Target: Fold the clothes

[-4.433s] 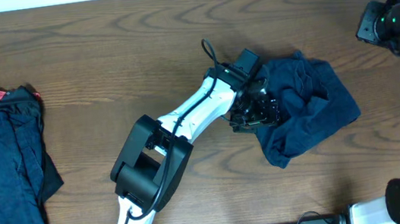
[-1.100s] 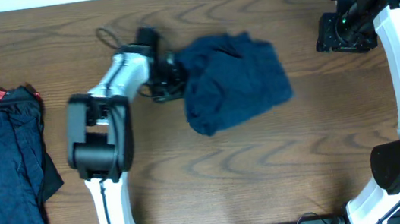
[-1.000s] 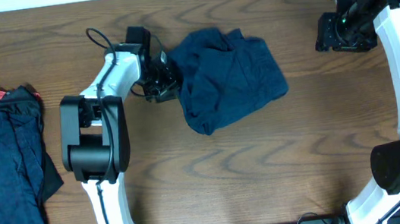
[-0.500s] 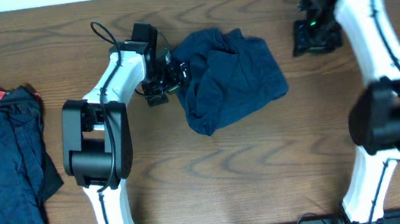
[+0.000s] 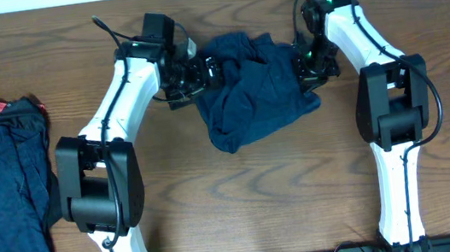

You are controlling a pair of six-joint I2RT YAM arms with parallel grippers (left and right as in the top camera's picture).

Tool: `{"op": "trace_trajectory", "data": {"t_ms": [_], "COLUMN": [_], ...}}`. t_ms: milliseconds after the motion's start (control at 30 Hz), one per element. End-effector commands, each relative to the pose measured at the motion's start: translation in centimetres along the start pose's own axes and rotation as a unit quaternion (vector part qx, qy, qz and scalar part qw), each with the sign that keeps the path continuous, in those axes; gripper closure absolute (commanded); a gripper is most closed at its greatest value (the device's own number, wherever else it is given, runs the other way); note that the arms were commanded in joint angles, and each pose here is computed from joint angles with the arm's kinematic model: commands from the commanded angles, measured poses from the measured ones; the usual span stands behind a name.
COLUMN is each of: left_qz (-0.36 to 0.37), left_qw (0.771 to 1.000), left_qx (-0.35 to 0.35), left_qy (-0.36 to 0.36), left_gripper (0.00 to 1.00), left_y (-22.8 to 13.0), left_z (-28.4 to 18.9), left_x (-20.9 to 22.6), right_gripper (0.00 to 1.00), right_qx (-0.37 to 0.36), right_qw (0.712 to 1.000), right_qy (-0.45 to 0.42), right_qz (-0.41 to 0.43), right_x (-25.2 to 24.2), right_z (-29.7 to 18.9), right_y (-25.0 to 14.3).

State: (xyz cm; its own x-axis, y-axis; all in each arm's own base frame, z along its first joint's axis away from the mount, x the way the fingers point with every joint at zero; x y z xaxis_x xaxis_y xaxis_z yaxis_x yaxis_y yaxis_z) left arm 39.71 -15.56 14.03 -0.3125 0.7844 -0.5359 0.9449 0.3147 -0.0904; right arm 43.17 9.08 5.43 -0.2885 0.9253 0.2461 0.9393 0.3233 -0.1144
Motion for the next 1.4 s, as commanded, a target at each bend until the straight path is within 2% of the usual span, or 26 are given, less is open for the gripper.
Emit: {"op": "trace_trajectory", "data": {"t_ms": [0,267,467,933,1133,1167,1267,1333,1367], "left_qz": [0.029,0.084,0.104,0.128,0.142,0.145,0.144,0.148,0.151], "left_qw": [0.999,0.996,0.993,0.976,0.972,0.972,0.973,0.973,0.974], "left_qx": [0.02,0.04,0.062,0.155,0.166,0.164,0.161,0.156,0.153], "left_qy": [-0.009,-0.013,0.002,0.083,0.089,0.086,0.084,0.079,0.074], "left_gripper": [0.02,0.02,0.02,0.02,0.02,0.02,0.02,0.02,0.02], "left_y": [-1.6,-4.7,-6.6,-11.9,-13.1,-13.1,-13.1,-13.1,-13.1], "left_z": [0.8,2.9,4.9,14.0,15.5,15.4,15.1,14.5,14.2], "left_x": [-1.4,-4.4,-5.2,-3.1,-3.2,-3.4,-3.6,-4.0,-4.4], "right_gripper": [0.99,0.99,0.99,0.99,0.99,0.97,0.82,0.64,0.59], "right_qx": [0.04,0.049,0.059,0.064,0.06,0.059,0.056,0.055,0.055], "right_qw": [0.999,0.999,0.998,0.996,0.995,0.995,0.995,0.995,0.995], "right_qy": [0.014,0.017,0.022,0.031,0.036,0.035,0.035,0.034,0.034], "right_qz": [-0.005,0.004,0.02,0.057,0.076,0.077,0.077,0.077,0.076], "right_x": [0.6,0.0,-0.9,-3.7,-5.0,-5.1,-5.1,-5.1,-5.1], "right_z": [3.7,3.5,3.2,2.1,0.5,0.2,-0.2,-0.3,-0.4], "right_y": [-0.2,-0.6,-1.2,-2.2,-2.5,-2.5,-2.4,-2.3,-2.3]}}
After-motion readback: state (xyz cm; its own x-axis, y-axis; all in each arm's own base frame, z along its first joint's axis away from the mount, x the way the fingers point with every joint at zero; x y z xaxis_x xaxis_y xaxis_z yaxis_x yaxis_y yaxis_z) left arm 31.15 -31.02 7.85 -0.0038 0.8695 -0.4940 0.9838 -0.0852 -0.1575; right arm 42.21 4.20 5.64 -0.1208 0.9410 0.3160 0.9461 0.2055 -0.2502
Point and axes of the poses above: each gripper's point midway between its finger pads, its own z axis out along the fingers, its own x axis along the line the jaws close on, y = z × x, the point moved 6 cm from there along -z, back along the fingers, and after that the axes turned 15 degrees about -z, right-handed, at the moved point
